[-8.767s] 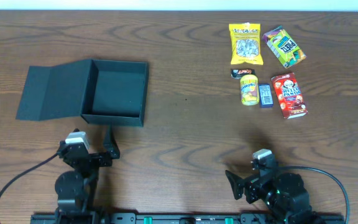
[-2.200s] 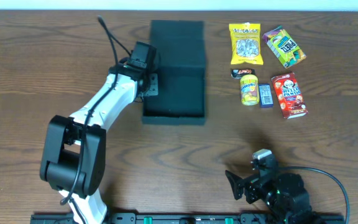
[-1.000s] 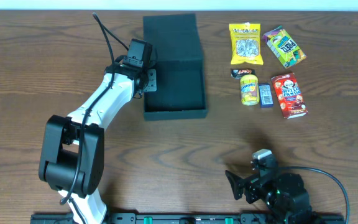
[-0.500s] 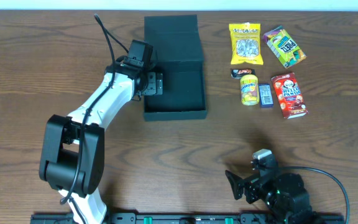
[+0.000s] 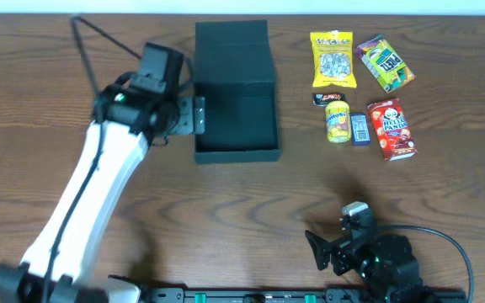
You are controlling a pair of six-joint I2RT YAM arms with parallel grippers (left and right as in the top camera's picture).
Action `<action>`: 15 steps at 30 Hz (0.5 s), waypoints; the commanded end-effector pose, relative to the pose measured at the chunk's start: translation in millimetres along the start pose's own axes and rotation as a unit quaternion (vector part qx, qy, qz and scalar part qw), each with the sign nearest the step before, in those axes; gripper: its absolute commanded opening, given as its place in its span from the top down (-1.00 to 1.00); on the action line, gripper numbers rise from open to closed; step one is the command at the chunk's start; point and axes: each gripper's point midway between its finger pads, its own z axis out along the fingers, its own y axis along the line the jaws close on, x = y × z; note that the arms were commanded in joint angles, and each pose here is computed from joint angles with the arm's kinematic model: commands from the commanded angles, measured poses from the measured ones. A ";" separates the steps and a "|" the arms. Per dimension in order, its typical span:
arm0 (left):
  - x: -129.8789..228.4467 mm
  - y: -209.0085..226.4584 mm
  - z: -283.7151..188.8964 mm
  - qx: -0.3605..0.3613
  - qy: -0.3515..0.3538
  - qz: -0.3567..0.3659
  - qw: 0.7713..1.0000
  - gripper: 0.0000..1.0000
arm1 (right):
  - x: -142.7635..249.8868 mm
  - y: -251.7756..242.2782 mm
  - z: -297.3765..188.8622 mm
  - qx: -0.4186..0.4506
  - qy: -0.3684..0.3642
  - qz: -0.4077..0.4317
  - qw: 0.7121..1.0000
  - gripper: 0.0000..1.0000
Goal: Pack container
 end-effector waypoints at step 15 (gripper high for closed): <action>83.0 16.2 -128.6 0.061 -0.035 -0.003 0.998 -0.91 | 1.7 0.7 0.8 -0.002 0.001 -0.009 1.000 -0.98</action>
